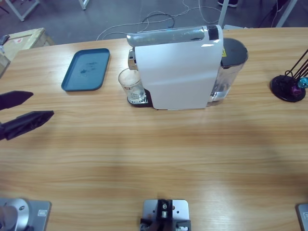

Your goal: Pour coffee

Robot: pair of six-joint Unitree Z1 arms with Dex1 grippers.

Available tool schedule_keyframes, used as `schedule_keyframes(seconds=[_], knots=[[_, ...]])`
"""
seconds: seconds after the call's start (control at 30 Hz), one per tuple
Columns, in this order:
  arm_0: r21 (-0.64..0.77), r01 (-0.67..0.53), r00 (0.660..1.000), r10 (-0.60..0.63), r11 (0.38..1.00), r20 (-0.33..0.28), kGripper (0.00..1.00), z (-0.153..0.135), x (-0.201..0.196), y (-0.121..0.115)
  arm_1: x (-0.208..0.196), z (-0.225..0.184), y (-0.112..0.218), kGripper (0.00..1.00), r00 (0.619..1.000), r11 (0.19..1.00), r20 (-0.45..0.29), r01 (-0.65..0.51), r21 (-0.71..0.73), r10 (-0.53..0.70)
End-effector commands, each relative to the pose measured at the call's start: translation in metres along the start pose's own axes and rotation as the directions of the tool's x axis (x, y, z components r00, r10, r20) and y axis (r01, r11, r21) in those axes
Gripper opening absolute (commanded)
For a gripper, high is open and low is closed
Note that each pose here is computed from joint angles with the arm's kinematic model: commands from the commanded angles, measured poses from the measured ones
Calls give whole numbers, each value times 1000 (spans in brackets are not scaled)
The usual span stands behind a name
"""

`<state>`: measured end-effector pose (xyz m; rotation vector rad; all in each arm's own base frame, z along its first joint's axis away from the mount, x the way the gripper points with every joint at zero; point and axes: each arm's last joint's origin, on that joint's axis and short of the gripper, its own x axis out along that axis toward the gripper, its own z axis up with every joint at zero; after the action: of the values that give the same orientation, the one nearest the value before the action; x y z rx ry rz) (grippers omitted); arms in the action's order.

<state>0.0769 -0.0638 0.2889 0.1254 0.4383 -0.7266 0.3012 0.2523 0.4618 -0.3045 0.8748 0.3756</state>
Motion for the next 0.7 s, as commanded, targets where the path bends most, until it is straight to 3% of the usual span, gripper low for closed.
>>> schedule_keyframes(seconds=[0.03,0.47,0.53,0.6,0.7], knots=[[-18,-7,999,6,1000,-42,982,-11,6,1,33,-2,7,1000,996,1000,-85,13,-25,-15],[-18,-7,999,6,1000,-43,982,-11,7,1,29,-4,7,1000,996,1000,-94,-5,-27,3],[-18,-7,999,6,1000,-42,982,-11,6,1,8,-9,6,1000,998,998,-41,-48,-48,46],[-18,-8,999,7,1000,-42,982,-11,6,1,-23,-26,4,1000,993,994,66,-92,-56,96],[-17,-6,999,6,1000,-39,982,-11,7,1,-53,-68,-9,1000,979,988,136,-145,-48,150]])
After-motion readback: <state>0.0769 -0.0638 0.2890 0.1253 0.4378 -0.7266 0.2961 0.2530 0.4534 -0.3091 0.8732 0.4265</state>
